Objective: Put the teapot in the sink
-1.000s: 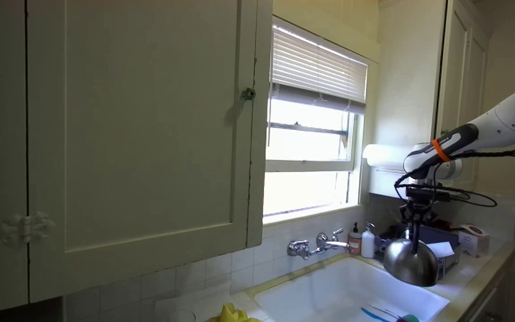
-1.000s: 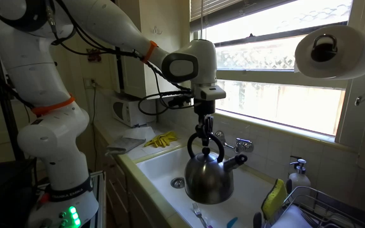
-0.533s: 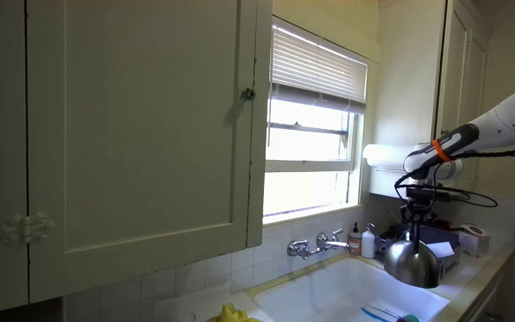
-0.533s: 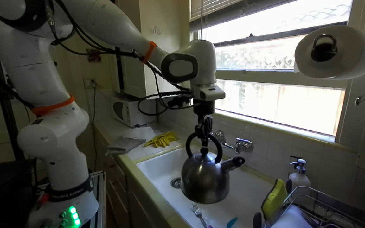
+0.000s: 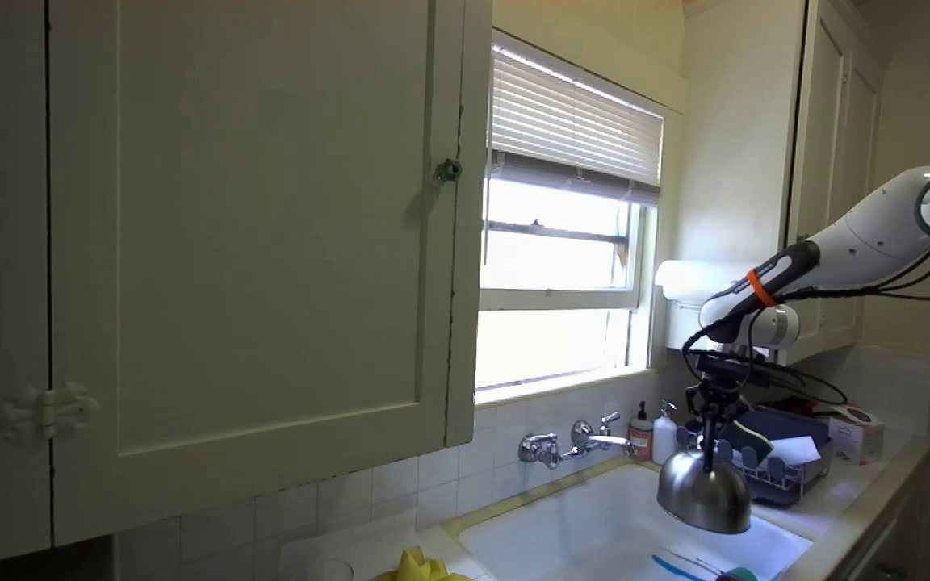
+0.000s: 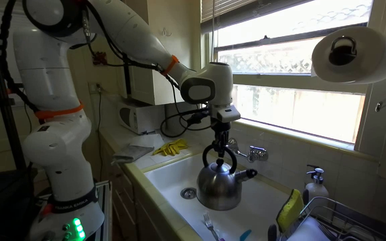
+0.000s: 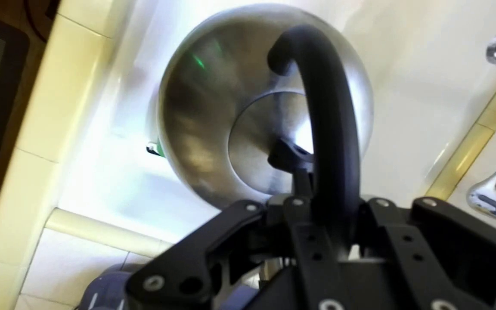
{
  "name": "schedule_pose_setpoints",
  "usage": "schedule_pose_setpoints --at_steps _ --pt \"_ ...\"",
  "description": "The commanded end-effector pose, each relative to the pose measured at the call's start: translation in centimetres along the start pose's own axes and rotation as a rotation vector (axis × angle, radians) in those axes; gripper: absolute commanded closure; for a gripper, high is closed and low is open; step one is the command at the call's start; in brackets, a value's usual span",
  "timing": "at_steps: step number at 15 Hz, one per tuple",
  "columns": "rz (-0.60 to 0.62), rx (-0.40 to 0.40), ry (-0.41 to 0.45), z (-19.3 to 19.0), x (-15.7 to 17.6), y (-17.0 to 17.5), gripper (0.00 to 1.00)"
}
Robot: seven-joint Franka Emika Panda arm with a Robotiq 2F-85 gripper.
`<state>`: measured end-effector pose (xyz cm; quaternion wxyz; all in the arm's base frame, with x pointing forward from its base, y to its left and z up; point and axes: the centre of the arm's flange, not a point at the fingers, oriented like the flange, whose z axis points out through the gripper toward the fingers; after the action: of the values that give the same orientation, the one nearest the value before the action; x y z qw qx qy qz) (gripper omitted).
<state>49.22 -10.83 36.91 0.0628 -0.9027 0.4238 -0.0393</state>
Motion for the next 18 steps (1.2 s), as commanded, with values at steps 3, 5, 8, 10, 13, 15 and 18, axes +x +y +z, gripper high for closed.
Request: schedule_pose_setpoints --at_steps 3,5,8,10,13,15,18 --pt "0.046 0.037 0.031 1.9 4.4 -5.9 0.98" --pt "0.045 0.025 0.023 3.0 5.4 -6.9 0.98" --pt "0.039 0.007 0.022 4.9 6.5 -7.5 0.98" --pt "0.046 -0.001 0.011 6.2 7.4 -7.4 0.98" --pt "0.069 -0.025 -0.002 8.4 8.9 -6.8 0.98" --pt "0.071 -0.047 -0.005 9.8 9.4 -6.3 0.98" --pt "0.073 -0.078 -0.01 11.6 9.8 -5.6 0.98"
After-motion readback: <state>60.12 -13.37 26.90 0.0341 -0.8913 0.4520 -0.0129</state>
